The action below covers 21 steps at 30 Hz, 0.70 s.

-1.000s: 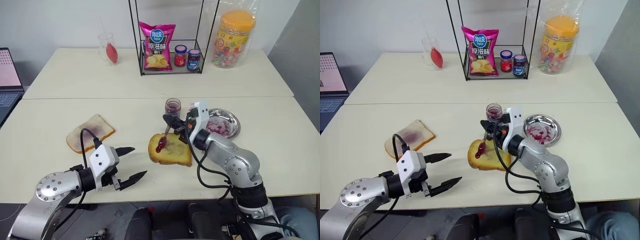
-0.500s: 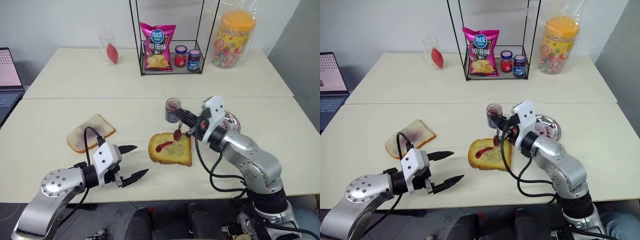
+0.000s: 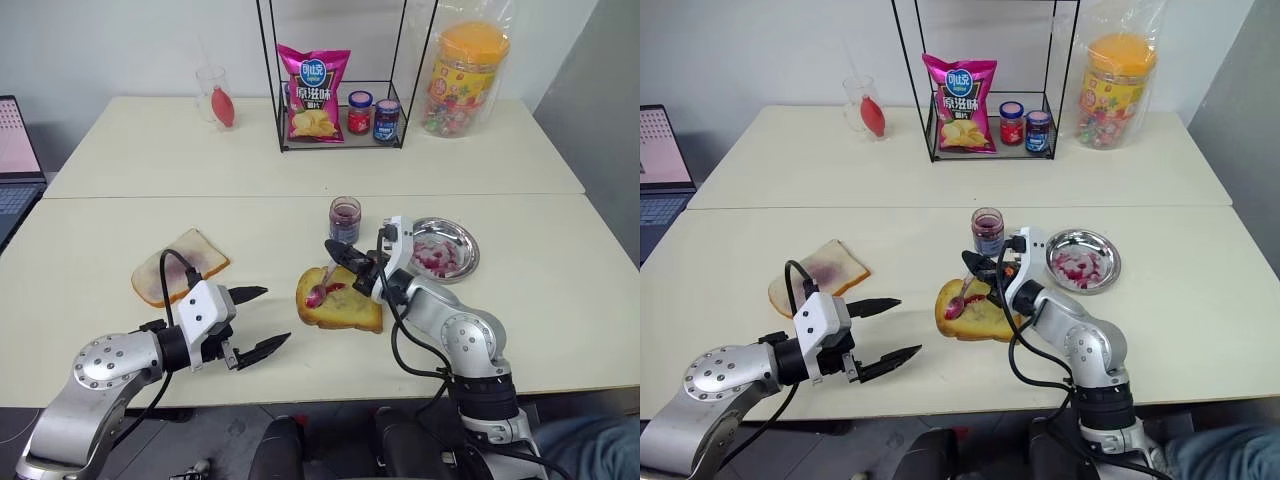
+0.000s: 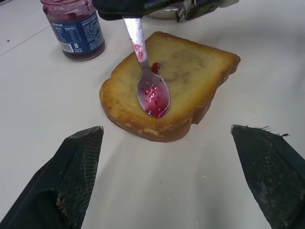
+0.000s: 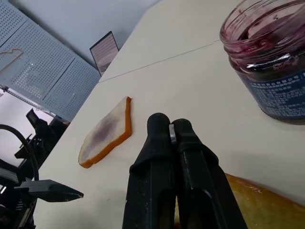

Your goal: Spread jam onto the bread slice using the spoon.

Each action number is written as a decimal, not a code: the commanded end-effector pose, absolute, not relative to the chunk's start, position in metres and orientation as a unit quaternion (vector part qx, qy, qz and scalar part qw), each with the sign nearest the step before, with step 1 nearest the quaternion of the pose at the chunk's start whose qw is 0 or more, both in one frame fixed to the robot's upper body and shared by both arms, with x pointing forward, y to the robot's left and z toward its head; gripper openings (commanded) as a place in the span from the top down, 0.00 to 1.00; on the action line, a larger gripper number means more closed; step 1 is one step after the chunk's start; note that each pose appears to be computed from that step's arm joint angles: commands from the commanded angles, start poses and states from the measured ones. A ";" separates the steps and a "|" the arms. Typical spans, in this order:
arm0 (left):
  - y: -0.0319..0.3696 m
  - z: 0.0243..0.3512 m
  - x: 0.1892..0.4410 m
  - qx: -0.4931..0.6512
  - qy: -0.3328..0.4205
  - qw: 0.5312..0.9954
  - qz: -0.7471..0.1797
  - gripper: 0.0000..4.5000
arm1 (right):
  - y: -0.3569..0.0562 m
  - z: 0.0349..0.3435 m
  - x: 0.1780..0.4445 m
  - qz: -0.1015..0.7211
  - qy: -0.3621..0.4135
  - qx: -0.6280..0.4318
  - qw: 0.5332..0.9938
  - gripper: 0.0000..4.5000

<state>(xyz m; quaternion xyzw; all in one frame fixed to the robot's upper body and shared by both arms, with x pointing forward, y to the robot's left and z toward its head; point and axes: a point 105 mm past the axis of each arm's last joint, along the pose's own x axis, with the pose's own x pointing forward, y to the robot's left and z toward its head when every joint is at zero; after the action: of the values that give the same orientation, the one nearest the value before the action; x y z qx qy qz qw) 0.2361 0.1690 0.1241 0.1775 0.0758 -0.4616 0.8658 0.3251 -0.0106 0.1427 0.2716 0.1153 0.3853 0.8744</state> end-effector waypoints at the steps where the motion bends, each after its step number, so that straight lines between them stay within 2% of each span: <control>1: 0.169 0.131 0.234 0.197 0.063 0.860 -0.467 0.00 | -0.026 0.139 0.335 0.362 0.102 0.254 0.891 1.00; 6: 0.167 0.130 0.235 0.199 0.061 0.857 -0.471 0.00 | -0.073 0.137 0.344 0.312 0.099 0.256 0.910 1.00; 12: 0.164 0.130 0.238 0.204 0.056 0.853 -0.478 0.00 | -0.098 0.133 0.342 0.281 0.106 0.261 0.917 1.00; 18: 0.164 0.130 0.238 0.206 0.054 0.850 -0.483 0.00 | -0.091 0.158 0.333 0.308 0.088 0.295 0.900 1.00; 21: 0.164 0.129 0.238 0.206 0.054 0.848 -0.484 0.00 | -0.067 0.178 0.324 0.351 0.081 0.332 0.872 1.00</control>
<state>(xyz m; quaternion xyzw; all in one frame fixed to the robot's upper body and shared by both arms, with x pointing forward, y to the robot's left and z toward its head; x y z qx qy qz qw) 0.2390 0.1664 0.1225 0.1912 0.0692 -0.4771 0.8550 0.3318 -0.0804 0.1512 0.3221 0.1119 0.3138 0.8861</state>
